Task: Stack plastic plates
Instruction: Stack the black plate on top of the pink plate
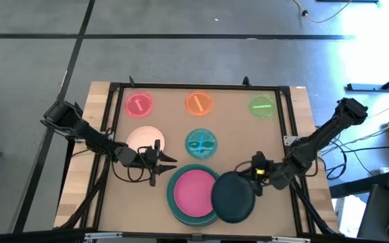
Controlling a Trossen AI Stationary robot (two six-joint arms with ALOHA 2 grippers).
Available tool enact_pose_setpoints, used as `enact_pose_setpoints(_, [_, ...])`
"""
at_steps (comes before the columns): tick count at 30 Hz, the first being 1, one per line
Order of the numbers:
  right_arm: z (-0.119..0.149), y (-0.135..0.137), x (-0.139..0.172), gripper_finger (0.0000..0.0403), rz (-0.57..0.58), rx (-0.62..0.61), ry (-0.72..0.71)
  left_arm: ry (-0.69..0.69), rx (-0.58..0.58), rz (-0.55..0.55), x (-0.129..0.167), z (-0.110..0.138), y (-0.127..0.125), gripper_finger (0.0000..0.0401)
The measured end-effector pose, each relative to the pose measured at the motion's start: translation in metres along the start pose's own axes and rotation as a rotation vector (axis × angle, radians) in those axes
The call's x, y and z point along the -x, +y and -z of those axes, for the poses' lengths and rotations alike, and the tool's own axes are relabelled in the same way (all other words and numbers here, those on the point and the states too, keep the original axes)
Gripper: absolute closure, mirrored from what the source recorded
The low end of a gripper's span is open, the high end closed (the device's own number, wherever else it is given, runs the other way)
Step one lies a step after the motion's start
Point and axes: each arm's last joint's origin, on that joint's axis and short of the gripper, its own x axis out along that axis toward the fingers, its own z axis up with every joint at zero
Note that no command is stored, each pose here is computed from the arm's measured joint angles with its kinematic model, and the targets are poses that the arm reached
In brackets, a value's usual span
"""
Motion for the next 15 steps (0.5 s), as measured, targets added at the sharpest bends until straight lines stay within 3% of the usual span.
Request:
enact_pose_setpoints(5, [-0.013, 0.001, -0.018, 0.0398, -0.008, 0.001, -0.081, 0.0, 0.0, 0.0, 0.0, 0.0, 0.0, 0.03])
enact_pose_setpoints(15, [-0.021, -0.005, -0.058, 0.0398, -0.021, -0.026, -0.104, 0.0, 0.0, 0.0, 0.0, 0.0, 0.0, 0.03])
